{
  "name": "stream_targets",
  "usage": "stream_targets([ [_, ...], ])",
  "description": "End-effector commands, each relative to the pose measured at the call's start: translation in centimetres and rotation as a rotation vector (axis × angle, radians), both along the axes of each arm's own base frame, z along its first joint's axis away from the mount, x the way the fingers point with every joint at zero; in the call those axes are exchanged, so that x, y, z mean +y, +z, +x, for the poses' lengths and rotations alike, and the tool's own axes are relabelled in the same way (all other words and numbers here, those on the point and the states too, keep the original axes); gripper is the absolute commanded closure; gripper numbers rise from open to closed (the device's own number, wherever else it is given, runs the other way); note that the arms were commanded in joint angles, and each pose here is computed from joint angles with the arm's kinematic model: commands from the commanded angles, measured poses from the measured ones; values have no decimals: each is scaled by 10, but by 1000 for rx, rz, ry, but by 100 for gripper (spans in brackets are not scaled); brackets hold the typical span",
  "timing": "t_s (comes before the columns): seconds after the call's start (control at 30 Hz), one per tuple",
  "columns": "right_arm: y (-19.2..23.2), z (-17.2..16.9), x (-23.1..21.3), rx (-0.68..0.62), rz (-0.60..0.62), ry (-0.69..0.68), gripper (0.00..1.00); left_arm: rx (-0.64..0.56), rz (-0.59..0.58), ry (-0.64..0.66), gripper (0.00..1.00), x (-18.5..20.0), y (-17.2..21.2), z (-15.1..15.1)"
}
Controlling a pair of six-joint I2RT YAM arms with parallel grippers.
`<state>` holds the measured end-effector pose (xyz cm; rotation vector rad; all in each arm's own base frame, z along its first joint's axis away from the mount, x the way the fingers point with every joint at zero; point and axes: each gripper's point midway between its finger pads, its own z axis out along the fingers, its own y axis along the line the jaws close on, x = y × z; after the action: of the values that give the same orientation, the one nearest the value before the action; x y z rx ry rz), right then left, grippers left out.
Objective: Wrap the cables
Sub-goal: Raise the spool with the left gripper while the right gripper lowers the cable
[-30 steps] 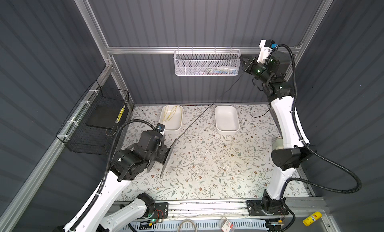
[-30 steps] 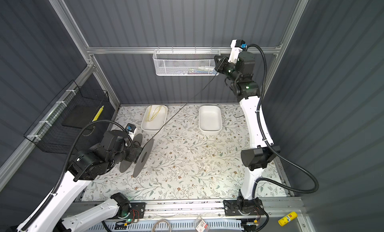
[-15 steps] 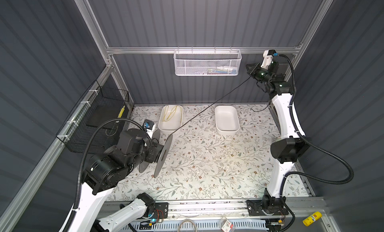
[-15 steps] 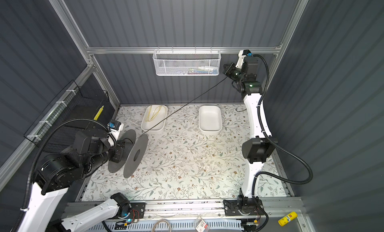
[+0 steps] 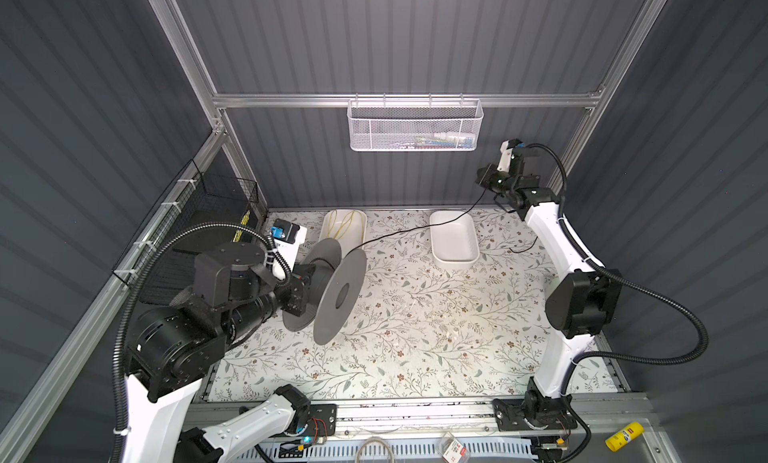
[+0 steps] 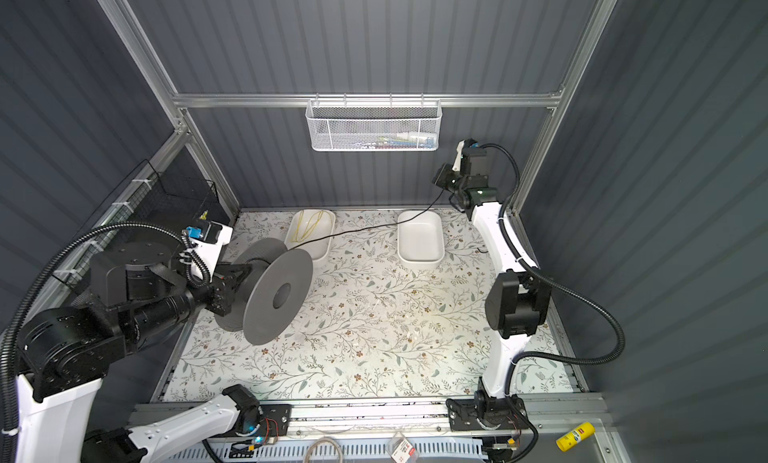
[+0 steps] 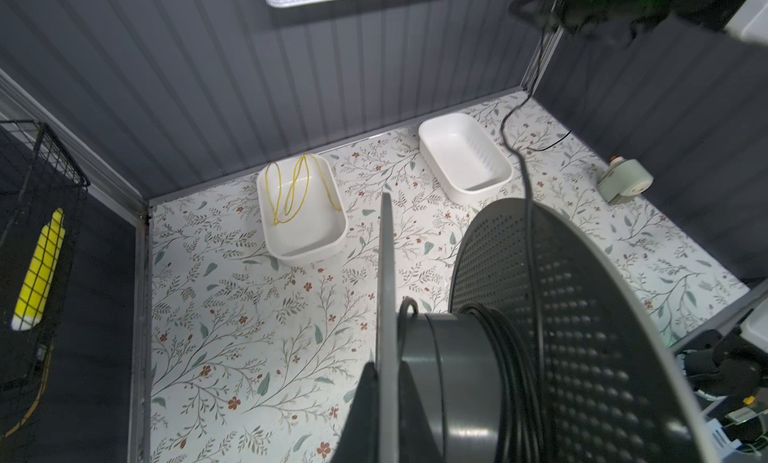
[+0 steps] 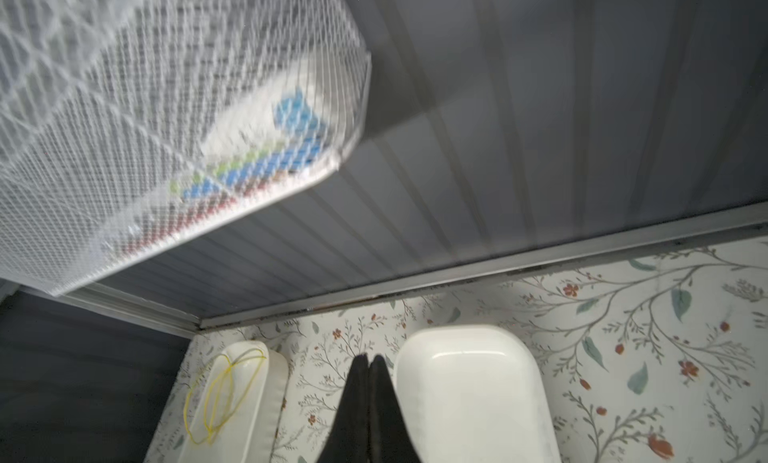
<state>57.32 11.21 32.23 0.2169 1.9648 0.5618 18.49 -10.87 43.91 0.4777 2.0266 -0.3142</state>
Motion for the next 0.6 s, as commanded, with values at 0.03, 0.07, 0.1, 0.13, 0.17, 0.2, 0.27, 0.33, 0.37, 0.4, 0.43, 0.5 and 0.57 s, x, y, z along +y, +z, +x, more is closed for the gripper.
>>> stream_targets([
  [0.03,-7,-22,30,-75,-88,26,100,-172,-184,-27,100,-25,68,22],
  [0.07,-15,-29,38,-73,-84,46,100,-197,-213,-7,100,-25,78,27],
  [0.1,-28,-37,45,-63,-96,52,100,-230,-246,9,100,-25,90,31],
  [0.13,-41,-46,52,-51,-114,58,100,-261,-273,16,100,-26,100,34],
  [0.17,-48,-54,59,-46,-124,69,100,-284,-295,38,100,-24,107,38],
  [0.2,-58,-63,68,-41,-137,84,100,-311,-315,54,100,-24,115,42],
  [0.27,-73,-84,86,-33,-178,116,100,-351,-343,89,100,-24,126,52],
  [0.33,-82,-108,108,-42,-190,158,100,-385,-361,120,100,-27,133,66],
  [0.37,-88,-120,118,-40,-199,178,100,-395,-368,138,100,-28,134,73],
  [0.4,-92,-133,127,-40,-204,196,100,-410,-370,158,100,-31,134,82],
  [0.43,-93,-146,137,-48,-202,215,100,-422,-369,187,100,-32,133,92],
  [0.5,-95,-170,157,-64,-201,259,100,-445,-370,250,100,-33,129,112],
  [0.57,-91,-192,173,-86,-216,297,100,-468,-370,325,100,-32,125,131],
])
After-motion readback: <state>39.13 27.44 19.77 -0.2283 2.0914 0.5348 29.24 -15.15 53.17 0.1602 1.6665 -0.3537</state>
